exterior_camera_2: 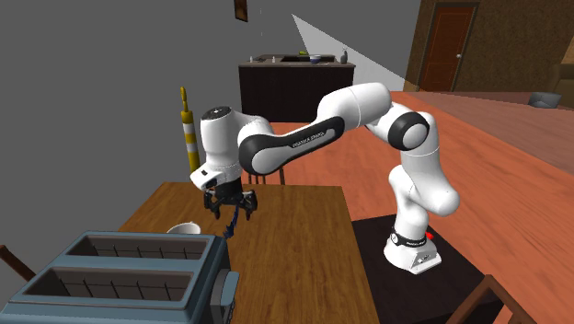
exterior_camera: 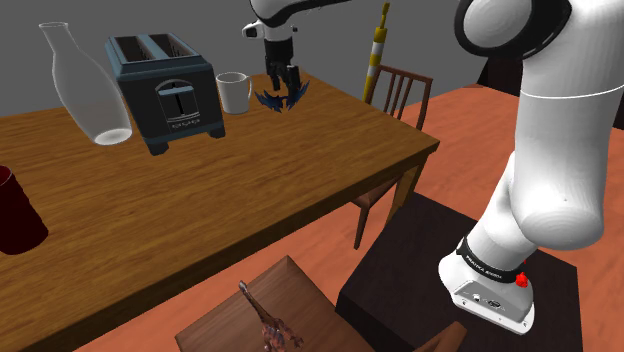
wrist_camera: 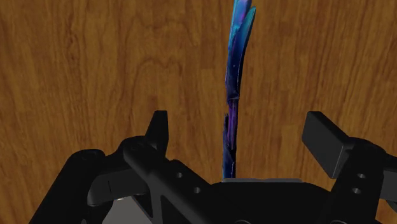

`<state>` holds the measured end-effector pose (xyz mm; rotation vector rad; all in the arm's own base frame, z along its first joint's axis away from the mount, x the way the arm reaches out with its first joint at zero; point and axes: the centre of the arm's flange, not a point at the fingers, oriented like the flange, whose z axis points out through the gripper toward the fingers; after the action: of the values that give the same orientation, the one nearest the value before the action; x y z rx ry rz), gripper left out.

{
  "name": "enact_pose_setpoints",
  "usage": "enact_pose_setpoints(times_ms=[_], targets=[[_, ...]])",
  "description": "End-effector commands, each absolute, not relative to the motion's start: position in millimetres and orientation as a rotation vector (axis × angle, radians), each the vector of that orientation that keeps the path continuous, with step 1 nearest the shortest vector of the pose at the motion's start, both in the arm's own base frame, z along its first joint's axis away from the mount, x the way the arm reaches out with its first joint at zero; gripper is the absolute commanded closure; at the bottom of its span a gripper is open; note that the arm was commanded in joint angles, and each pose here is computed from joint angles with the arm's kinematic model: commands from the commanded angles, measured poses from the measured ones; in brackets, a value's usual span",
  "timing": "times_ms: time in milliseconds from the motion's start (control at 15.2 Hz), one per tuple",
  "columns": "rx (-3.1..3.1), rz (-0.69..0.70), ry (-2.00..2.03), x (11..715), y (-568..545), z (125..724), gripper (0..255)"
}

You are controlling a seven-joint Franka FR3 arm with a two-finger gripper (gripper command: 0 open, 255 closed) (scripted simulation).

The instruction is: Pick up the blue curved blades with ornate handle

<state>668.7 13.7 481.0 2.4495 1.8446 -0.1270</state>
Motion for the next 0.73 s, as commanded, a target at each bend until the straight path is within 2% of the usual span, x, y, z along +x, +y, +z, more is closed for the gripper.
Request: enact_pose_setpoints(times_ms=[0,132,198,660], targets=[[2.449,-0.126,1.845,669.5,13.2,469.7,0],[2.449,-0.126,1.845,669.5,13.2,466.6,0],[2.449,-0.126,1.845,669.7,13.5,467.3,255],[2.449,-0.126,1.845,670.0,13.5,467.4,255]])
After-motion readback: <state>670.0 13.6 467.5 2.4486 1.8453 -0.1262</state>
